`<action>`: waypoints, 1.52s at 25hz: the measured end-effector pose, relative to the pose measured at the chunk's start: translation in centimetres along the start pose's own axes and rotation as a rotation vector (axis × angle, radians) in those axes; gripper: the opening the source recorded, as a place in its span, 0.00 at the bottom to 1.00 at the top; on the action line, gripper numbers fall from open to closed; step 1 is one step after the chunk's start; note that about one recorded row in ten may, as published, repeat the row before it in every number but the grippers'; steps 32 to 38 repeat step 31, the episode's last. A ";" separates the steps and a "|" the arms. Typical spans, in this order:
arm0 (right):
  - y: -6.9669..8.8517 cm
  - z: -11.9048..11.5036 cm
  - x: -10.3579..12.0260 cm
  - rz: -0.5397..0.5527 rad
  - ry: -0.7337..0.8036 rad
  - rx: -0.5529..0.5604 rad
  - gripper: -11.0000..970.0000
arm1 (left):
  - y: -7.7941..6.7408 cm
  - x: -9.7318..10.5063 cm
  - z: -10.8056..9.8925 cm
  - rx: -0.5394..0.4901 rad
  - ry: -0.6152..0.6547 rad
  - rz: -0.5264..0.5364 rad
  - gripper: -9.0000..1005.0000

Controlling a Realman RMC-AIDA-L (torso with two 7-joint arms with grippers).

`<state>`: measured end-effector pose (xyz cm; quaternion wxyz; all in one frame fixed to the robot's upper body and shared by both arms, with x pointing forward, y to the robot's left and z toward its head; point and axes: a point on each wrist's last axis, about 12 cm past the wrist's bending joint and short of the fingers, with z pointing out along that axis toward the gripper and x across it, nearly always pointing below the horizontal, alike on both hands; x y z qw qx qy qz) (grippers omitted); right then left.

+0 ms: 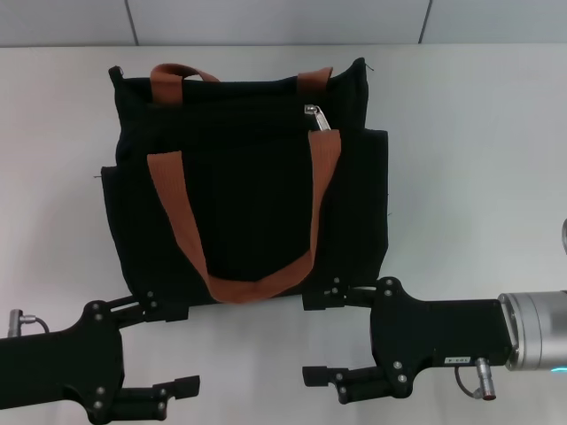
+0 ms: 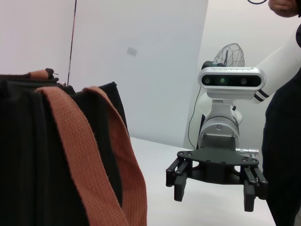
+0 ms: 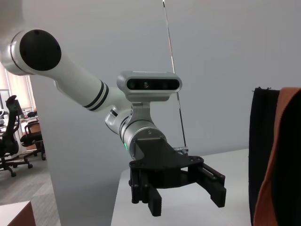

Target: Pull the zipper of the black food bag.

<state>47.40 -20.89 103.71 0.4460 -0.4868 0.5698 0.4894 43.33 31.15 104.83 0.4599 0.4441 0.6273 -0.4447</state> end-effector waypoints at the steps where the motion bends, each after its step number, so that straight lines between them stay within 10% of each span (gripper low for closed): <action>1: 0.0 0.0 0.0 0.000 0.000 0.000 0.82 | 0.0 0.0 0.0 0.000 0.001 -0.002 0.83; 38: -0.2 0.1 -0.2 -0.006 -0.001 -0.005 0.82 | 0.0 -0.1 0.1 0.008 -0.001 0.000 0.83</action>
